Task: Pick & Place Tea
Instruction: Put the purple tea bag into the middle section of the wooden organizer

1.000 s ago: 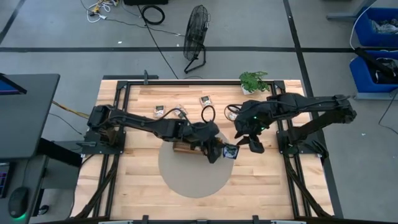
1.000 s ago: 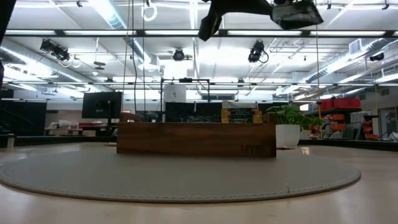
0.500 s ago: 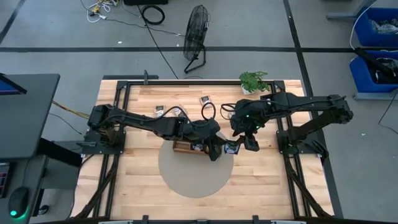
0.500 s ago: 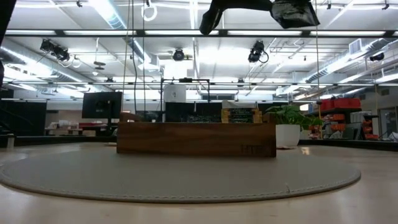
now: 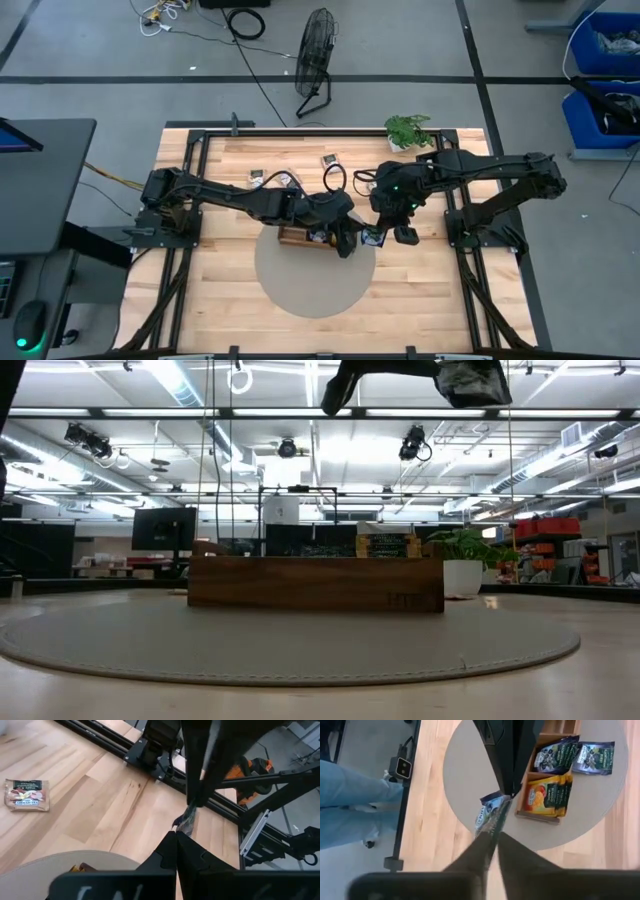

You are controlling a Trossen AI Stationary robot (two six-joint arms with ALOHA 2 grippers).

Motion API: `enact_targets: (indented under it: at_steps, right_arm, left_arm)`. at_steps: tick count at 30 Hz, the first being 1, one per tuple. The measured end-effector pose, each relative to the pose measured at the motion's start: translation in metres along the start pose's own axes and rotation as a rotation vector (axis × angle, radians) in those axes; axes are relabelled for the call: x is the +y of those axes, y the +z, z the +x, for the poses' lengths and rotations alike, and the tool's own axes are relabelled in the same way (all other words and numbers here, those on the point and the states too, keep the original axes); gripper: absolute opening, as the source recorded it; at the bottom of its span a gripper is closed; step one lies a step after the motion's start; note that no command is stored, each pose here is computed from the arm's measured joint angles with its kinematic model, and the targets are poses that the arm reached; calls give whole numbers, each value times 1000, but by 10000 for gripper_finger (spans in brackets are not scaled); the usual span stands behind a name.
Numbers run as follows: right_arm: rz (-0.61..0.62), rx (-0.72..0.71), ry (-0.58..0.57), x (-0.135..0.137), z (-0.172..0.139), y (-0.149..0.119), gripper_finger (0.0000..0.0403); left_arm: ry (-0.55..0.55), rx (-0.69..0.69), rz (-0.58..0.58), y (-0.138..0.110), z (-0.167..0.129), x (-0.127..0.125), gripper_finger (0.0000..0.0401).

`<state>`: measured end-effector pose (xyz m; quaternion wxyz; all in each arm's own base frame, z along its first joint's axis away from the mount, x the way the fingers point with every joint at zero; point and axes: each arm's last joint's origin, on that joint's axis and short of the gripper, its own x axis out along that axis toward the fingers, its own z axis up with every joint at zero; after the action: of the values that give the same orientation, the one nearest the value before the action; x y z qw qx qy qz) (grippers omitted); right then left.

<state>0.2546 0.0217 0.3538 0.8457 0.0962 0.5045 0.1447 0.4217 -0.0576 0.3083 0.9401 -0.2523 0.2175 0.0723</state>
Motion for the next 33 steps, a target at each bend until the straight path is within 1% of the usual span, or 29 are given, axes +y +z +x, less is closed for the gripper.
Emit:
enact_targets:
  at_steps: [2, 6, 10, 15, 18, 20, 22, 24, 28, 30, 32, 33]
  right_arm:
    - [-12, 0, 0, 0, 0, 0, 9]
    - [-19, -1, -19, -1, 0, 0, 5]
    - [-22, -7, -49, -1, 0, 0, 3]
    - [-21, -29, -74, -2, 0, 3, 2]
    - [-13, -47, -80, -2, 0, 4, 1]
    - [-13, -53, -93, -2, 0, 5, 1]
    - [-12, -60, -132, -3, -1, 5, 1]
    - [-6, -73, -157, -4, -1, 6, 1]
    - [4, -113, -193, -5, -2, 10, 0]
    - [10, -124, -233, -6, -2, 10, 0]
    - [22, -130, -274, -7, -2, 10, 0]
    - [28, -133, -288, -8, -3, 10, 0]
  left_arm:
    - [-3, -5, 0, 0, 0, 0, 0]
    - [-6, -11, -23, 1, 0, 0, 12]
    - [0, -3, -53, 1, 0, 1, 45]
    - [7, -9, -53, 3, -5, 0, 90]
    - [29, 8, -42, 3, -11, 0, 112]
    - [85, 52, -30, 0, -17, 4, 124]
    - [142, 72, -22, -3, -19, 5, 133]
    - [214, 106, -11, -9, -25, 7, 140]
    - [291, 105, 18, -15, -31, 5, 146]
    - [279, 78, 16, -12, -34, 1, 145]
    - [264, 68, 38, -10, -42, -3, 140]
    - [240, 36, 41, -6, -45, -7, 137]
